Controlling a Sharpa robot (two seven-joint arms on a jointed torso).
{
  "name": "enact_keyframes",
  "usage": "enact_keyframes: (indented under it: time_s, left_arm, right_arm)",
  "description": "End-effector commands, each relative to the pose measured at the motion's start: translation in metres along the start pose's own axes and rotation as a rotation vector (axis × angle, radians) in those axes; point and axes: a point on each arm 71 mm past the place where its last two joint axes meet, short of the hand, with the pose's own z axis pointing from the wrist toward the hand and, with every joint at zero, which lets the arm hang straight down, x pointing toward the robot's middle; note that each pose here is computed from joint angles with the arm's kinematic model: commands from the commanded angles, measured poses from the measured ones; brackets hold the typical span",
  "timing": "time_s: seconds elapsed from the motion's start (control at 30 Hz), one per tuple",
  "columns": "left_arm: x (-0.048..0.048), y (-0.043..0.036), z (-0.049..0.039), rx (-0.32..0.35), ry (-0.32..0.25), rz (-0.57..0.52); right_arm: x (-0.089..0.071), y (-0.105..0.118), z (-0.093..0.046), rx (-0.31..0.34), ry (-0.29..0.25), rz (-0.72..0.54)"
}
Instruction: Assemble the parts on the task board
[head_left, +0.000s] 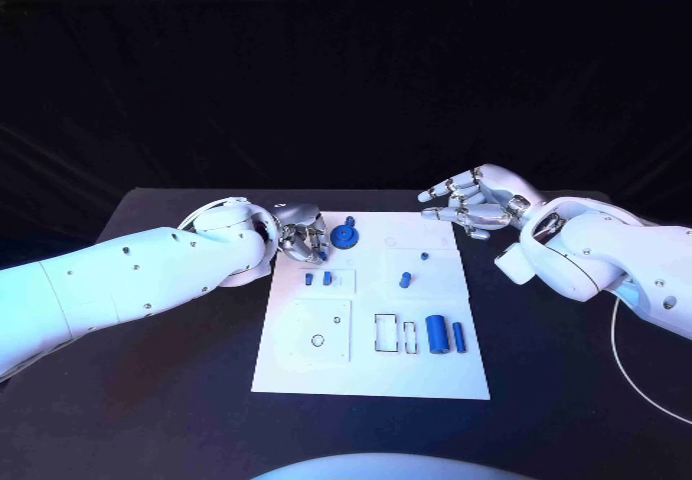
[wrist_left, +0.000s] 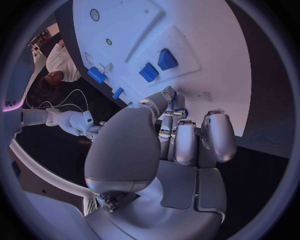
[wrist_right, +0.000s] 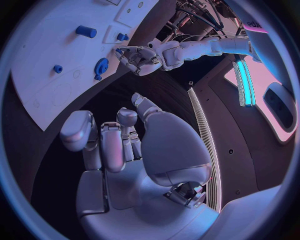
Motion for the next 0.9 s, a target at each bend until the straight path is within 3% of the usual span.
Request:
enact_keyframes:
  time_s: [0.03,0.9]
  left_arm:
    - [0.002,-0.0003,0.0014,0.004,0.021,0.018]
    - [0.0075,-0.0017,0.0047,-0.003,0.049,0.033]
  right_arm:
    - [0.001,0.0003,0.0002,-0.006,0.009,0.004]
    - [0.0013,0.0001,-0.0001,-0.005,0.013,0.005]
